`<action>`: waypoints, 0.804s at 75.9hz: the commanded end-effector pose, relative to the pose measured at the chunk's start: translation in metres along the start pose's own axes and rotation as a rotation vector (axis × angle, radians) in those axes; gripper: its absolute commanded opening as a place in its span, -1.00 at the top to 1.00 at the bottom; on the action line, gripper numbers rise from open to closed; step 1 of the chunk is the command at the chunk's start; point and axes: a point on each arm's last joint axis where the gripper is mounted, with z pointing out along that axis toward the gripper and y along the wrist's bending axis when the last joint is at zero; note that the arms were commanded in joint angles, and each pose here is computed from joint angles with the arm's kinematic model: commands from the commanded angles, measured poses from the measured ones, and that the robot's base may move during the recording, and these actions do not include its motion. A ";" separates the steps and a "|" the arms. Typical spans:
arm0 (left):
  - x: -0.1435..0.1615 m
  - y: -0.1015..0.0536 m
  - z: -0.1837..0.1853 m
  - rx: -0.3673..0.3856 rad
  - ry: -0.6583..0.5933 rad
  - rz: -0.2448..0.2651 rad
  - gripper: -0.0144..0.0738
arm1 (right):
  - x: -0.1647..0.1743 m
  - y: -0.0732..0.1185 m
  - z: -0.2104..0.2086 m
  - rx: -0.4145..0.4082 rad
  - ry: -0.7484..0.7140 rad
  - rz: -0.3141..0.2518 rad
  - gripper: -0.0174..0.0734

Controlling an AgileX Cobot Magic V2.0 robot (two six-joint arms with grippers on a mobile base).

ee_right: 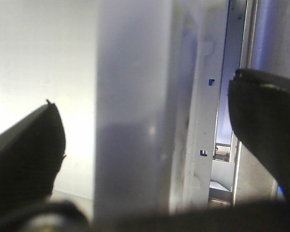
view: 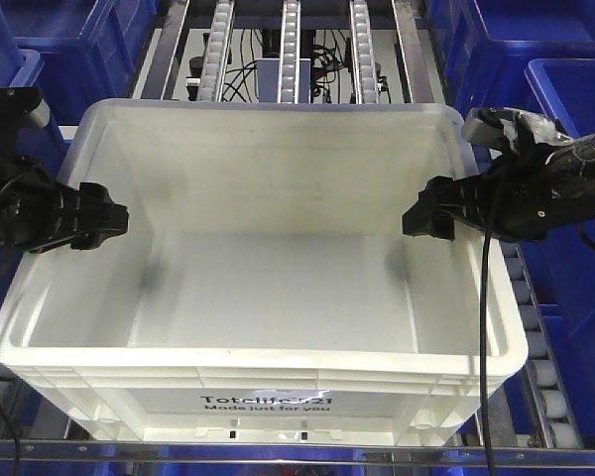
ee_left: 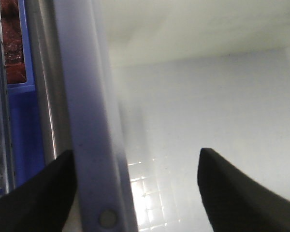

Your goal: Move bin from left to right shelf

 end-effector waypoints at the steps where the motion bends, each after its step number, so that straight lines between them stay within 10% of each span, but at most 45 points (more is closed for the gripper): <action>1: -0.014 -0.004 -0.015 0.018 -0.109 -0.009 -0.47 | -0.012 0.005 -0.017 -0.012 -0.095 -0.009 -0.68; 61: -0.020 -0.004 -0.015 0.020 -0.170 -0.011 0.69 | -0.013 0.005 -0.017 -0.010 -0.108 -0.008 0.64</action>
